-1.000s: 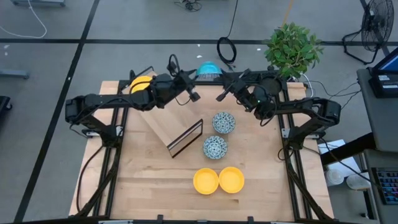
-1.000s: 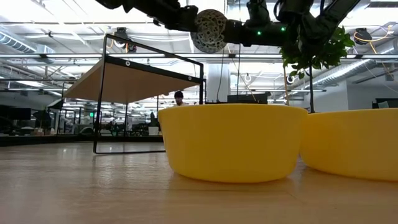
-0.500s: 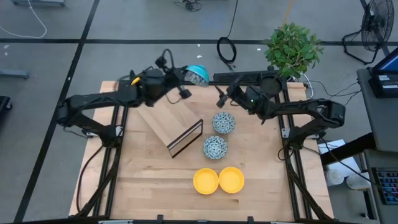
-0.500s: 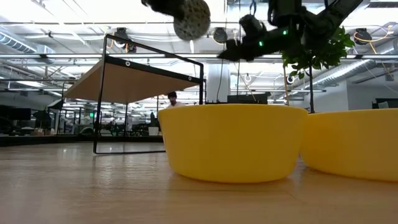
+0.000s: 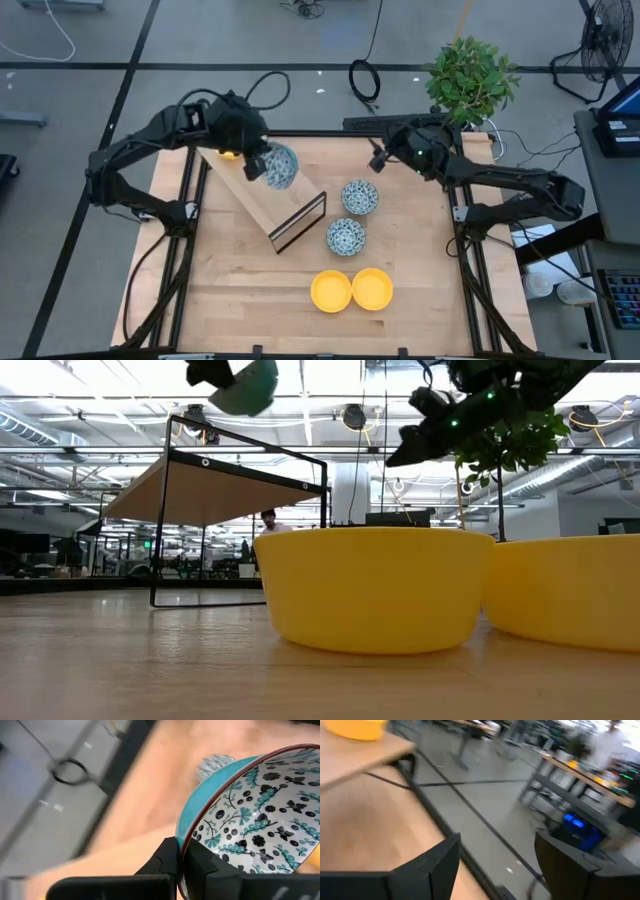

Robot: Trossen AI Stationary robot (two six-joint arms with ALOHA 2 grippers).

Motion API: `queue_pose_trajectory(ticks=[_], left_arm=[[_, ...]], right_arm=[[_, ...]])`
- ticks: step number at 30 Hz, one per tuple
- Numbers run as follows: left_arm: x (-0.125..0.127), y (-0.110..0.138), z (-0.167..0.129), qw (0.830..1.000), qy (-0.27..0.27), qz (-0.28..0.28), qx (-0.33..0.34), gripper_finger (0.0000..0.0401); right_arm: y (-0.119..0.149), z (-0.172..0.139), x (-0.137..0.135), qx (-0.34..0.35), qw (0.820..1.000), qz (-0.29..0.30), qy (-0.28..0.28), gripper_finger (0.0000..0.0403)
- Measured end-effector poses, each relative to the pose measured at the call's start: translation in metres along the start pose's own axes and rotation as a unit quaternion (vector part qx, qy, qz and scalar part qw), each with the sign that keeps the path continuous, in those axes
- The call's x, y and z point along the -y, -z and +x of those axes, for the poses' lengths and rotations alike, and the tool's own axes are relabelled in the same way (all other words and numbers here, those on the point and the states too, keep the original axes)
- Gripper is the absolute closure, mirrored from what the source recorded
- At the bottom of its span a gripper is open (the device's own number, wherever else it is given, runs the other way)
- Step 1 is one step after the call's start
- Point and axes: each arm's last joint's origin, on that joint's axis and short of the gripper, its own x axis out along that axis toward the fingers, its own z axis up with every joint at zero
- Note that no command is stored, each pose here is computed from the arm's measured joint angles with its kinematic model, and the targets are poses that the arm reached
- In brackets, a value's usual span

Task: Pick & Place Mini bowls
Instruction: Put the bottom right green patterned bowl on the shelf

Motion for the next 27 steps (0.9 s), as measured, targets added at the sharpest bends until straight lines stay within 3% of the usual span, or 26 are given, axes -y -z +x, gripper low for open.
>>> queue_pose_trajectory(ticks=[4, 10, 15, 27], left_arm=[[-0.001, 0.002, -0.005, 0.999, 0.036, -0.019, -0.036, 0.0393], [0.004, -0.005, 0.021, 0.99, 0.076, -0.015, -0.122, 0.0393], [0.005, -0.001, 0.05, 0.97, 0.082, -0.009, -0.231, 0.0393], [0.007, 0.004, 0.11, 0.934, 0.094, -0.011, -0.346, 0.039]], right_arm=[[-0.005, -0.014, 0.01, -0.001, 1.0, 0.0, 0.02, 0.0169], [-0.004, -0.036, 0.023, -0.028, 0.998, 0.052, 0.012, 0.0166], [0.001, -0.053, 0.028, -0.058, 0.996, 0.075, -0.004, 0.0167], [0.03, -0.063, 0.023, -0.04, 0.996, 0.084, 0.0, 0.0175]])
